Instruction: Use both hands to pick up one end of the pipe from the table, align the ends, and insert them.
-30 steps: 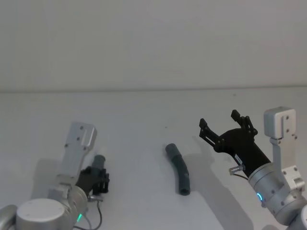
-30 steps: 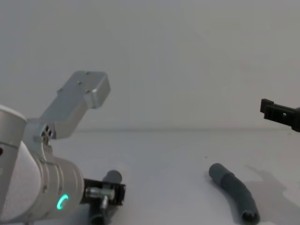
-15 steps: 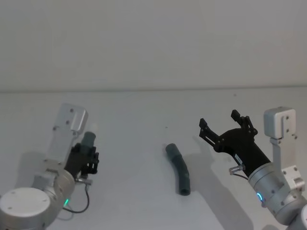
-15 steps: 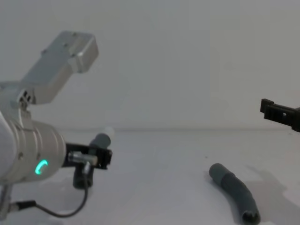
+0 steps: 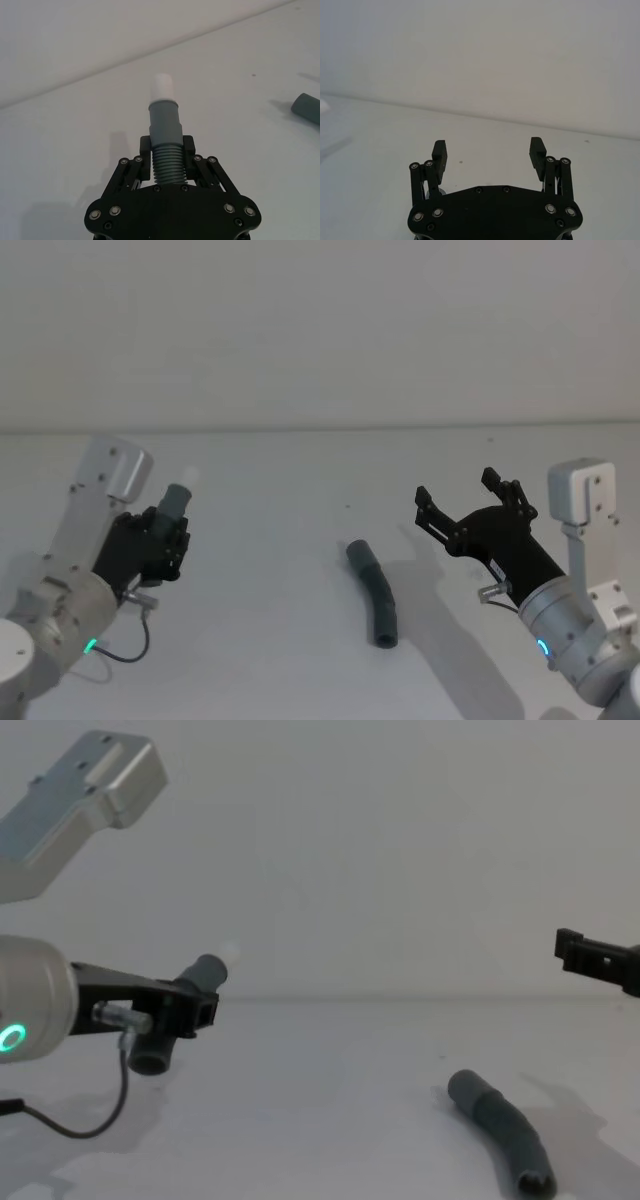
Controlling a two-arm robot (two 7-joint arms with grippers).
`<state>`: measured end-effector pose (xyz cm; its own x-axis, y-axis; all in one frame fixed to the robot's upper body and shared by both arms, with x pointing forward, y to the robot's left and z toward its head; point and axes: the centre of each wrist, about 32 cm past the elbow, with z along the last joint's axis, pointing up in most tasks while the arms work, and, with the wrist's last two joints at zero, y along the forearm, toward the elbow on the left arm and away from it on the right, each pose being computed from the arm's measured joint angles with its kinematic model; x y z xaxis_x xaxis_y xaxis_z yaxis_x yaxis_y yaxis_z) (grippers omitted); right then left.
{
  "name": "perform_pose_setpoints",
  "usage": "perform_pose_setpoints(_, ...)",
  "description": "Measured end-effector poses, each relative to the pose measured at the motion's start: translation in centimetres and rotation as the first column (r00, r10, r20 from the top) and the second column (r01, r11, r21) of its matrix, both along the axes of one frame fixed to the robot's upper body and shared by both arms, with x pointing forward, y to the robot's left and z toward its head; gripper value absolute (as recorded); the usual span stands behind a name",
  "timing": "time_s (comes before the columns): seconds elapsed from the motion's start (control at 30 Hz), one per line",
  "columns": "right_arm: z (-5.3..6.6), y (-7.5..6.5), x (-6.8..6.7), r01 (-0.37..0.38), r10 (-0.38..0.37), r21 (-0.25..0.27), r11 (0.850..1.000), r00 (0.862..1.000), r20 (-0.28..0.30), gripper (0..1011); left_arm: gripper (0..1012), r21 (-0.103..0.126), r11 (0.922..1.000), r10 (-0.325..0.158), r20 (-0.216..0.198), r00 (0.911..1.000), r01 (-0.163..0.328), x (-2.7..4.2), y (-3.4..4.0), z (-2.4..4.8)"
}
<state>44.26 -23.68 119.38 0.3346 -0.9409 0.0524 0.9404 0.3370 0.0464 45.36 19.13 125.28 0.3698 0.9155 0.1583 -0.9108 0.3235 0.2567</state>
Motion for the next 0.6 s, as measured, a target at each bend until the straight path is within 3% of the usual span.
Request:
perform_pose_setpoints(0.3, 3.1, 0.5, -0.5, 0.0, -0.002, -0.045, 0.999, 0.999, -0.051, 1003, 335, -0.013, 0.9947, -0.101, 0.036, 0.9942, 0.102, 1.51, 2.81, -1.24)
perform_pose_setpoints(0.6, 5.8, 1.3, -1.4, 0.007, -0.016, -0.062, 0.998, 0.991, -0.135, 1003, 335, -0.024, 0.9856, -0.166, 0.066, 0.984, 0.168, 2.54, 4.6, -2.15)
